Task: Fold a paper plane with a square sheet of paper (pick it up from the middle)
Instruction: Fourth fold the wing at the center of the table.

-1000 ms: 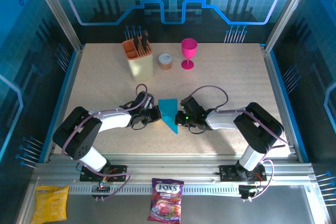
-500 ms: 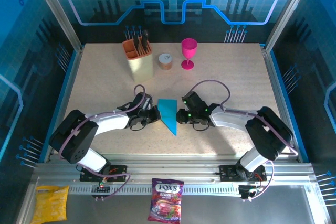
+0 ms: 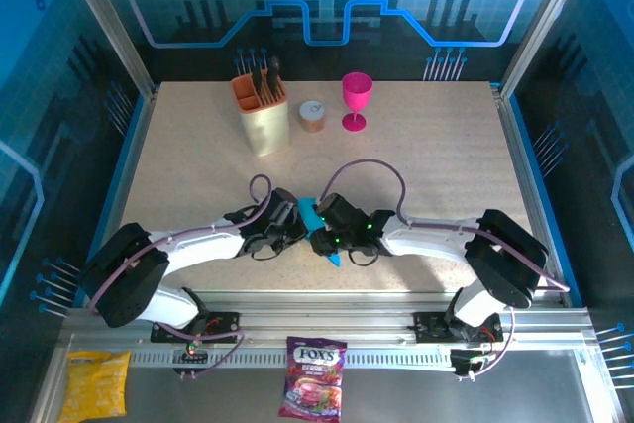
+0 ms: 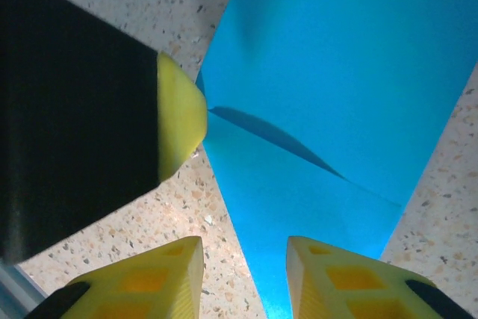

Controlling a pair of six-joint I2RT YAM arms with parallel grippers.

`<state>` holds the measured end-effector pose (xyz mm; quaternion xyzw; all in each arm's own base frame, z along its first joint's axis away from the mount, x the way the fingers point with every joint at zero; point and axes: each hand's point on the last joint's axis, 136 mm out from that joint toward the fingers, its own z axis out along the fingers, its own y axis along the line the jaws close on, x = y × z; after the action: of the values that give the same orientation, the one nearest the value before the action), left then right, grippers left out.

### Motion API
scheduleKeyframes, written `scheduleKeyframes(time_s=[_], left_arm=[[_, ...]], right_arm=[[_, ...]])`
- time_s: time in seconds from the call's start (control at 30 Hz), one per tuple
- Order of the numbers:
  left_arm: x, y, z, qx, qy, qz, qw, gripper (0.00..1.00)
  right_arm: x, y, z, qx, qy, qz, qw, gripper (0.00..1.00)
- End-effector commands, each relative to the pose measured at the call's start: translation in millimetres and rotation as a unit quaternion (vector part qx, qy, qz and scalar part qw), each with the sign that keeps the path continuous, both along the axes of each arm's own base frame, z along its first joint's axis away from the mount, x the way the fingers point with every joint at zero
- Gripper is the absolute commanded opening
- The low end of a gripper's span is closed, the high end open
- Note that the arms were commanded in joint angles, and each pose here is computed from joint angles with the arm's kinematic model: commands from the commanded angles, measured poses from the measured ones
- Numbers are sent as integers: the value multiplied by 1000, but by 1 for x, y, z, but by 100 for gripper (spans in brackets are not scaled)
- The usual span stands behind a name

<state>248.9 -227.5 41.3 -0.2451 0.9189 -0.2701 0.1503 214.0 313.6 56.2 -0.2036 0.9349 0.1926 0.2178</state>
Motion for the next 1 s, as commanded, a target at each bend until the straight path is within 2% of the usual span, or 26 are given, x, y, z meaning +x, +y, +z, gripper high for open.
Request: scheduleKeyframes(time_s=[0.0,0.23,0.6,0.77,0.97], left_arm=[[-4,14,-4,15,24,59,998,0],[-4,14,-3,4,32,76,997,0],[-4,11,8,-17,31,84,996,0],[-5,10,11,-24,31,86,996,0],[-5,9,10,-27,34,87,995,0]], right_arm=[[1,-2,-6,-36,-22,7,999,37],[-6,-2,-25,-71,-19,16,997,39],[5,6,-18,-88,-42,10,995,40],[6,4,-21,-95,-44,5,994,38],[5,0,-27,-103,-40,1,994,31]])
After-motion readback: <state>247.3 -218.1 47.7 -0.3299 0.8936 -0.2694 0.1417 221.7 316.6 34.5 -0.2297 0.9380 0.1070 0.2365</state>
